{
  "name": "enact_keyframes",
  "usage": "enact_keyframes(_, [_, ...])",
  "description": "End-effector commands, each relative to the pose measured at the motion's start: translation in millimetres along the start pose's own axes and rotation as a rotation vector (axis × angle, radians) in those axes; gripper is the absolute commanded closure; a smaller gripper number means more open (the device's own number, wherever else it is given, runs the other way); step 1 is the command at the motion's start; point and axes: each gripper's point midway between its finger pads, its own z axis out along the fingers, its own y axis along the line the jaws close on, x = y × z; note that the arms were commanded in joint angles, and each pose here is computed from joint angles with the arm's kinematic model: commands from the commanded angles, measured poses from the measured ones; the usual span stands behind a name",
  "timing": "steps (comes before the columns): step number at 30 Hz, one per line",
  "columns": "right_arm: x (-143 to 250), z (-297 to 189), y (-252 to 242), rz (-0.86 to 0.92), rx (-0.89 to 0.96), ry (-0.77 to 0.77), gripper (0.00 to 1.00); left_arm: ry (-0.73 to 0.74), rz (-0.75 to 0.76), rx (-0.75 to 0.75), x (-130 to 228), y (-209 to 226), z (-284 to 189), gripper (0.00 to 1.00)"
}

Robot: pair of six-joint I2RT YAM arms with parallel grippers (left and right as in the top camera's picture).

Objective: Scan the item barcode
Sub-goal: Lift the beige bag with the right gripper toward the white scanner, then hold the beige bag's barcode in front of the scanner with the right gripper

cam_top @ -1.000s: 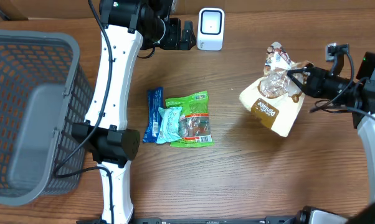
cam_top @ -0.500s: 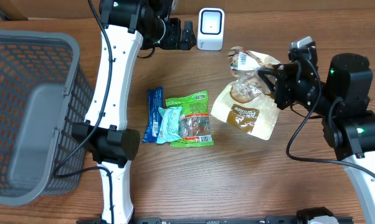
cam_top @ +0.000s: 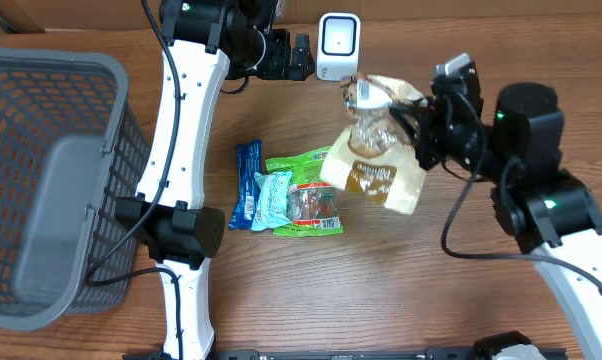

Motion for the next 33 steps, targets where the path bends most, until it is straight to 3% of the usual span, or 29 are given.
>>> enact_keyframes(1, [-30.5,0.4,-50.7,-0.031,0.288,-0.097,0.96,-0.030,0.003,0.011,-3.6,-6.4,-11.2,0.00])
enact_keyframes(6, [-40.8,19.5,-105.8,-0.097,0.541,-0.151,0.96,-0.041,0.005,0.007,-6.5,-4.0,-12.2,0.00])
enact_keyframes(11, [-18.4,80.3,-141.5,-0.482,0.622,-0.035,0.96,-0.128,-0.034,-0.009,-25.5,21.0,-37.6,0.00])
enact_keyframes(12, [-14.1,100.9,-154.7,-0.719,0.701,0.018,0.96,-0.186,-0.064,-0.028,-34.7,40.0,-59.7,0.00])
enact_keyframes(18, [-31.8,136.2,-144.8,-1.168,0.822,-0.025,0.96,-0.271,-0.140,-0.081,-45.7,89.0,-92.9,0.00])
enact_keyframes(27, [-9.3,186.0,-141.0,-1.498,0.850,-0.111,0.96,-0.284,-0.183,-0.106,-45.5,113.1,-100.3,0.00])
enact_keyframes(33, [-27.5,216.3,-146.7,-1.527,0.862,-0.160,0.96,-0.283,-0.181,-0.104,-45.5,112.0,-99.9,0.00])
